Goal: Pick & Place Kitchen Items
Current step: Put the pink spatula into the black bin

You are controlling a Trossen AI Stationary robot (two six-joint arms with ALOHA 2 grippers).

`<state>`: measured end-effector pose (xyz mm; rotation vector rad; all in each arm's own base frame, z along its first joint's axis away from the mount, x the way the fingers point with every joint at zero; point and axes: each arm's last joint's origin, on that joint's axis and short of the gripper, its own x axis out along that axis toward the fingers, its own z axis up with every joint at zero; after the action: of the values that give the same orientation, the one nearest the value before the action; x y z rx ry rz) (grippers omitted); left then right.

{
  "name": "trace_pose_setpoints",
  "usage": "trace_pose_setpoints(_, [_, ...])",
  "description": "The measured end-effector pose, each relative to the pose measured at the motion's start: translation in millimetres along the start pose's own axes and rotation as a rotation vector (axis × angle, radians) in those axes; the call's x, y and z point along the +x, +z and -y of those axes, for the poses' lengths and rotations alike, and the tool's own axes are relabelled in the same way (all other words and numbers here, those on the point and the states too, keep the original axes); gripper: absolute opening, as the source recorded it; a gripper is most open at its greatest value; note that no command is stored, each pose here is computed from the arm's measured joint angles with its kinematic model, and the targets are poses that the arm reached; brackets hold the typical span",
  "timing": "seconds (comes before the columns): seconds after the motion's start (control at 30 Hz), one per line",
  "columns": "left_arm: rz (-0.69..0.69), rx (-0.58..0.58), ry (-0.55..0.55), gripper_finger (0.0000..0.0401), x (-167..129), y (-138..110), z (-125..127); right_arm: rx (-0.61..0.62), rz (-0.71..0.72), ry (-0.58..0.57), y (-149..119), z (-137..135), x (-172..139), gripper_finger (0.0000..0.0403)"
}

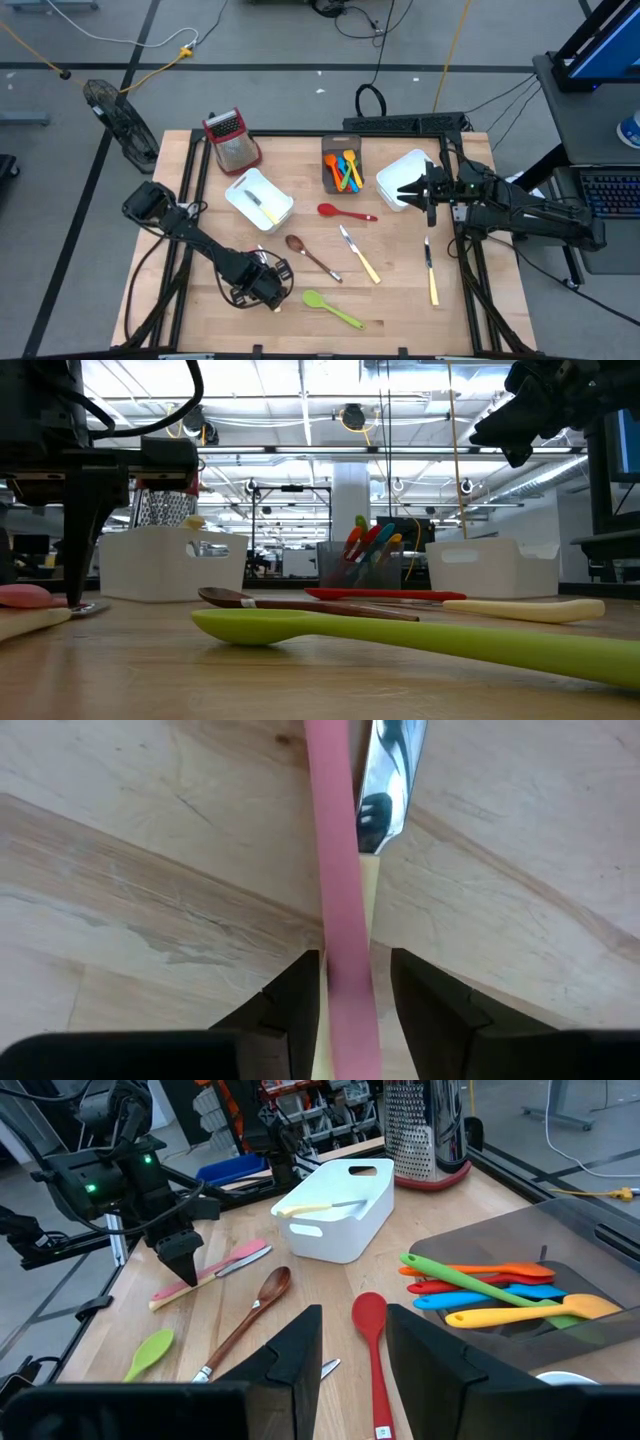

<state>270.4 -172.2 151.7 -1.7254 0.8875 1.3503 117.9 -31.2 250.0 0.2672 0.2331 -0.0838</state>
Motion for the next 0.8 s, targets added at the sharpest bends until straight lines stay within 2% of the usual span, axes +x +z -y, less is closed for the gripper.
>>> trace_pose_setpoints(0.8, [-0.002, -0.002, 0.012, 0.0126, 0.0, 0.3, -0.3, 0.000, 0.000, 0.000, 0.0, 0.0, 0.0, 0.0105])
